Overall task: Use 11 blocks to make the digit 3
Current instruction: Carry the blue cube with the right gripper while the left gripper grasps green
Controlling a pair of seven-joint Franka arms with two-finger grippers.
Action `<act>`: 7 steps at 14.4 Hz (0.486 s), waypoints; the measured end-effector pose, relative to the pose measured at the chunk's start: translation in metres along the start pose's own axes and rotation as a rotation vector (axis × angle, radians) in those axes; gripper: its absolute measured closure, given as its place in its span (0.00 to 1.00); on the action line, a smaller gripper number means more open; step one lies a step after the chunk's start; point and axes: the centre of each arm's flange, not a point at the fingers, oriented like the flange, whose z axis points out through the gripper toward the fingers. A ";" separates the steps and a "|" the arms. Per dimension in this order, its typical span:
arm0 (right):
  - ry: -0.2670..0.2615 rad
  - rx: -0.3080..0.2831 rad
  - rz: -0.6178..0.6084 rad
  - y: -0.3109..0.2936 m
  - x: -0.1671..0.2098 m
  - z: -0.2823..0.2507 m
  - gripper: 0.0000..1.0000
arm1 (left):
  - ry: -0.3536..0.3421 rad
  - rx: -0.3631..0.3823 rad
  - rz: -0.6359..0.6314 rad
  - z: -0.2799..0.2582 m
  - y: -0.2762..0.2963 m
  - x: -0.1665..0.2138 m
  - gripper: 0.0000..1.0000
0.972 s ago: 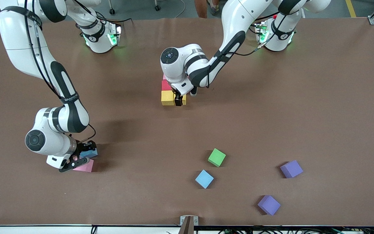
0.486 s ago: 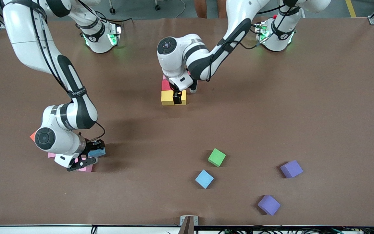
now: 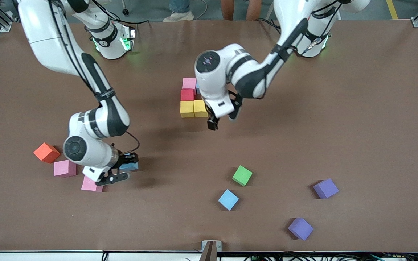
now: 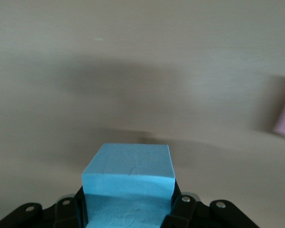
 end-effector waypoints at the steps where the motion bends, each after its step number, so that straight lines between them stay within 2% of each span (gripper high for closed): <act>1: 0.001 0.012 0.027 -0.023 -0.001 0.000 0.38 | 0.001 0.004 -0.001 0.003 0.009 0.022 0.00; 5: -0.013 0.030 0.127 -0.115 -0.018 0.007 0.38 | -0.012 -0.005 -0.022 0.015 0.037 0.092 0.00; 7: -0.023 0.025 0.166 -0.159 -0.032 0.013 0.38 | -0.014 -0.050 0.007 0.030 0.050 0.110 0.00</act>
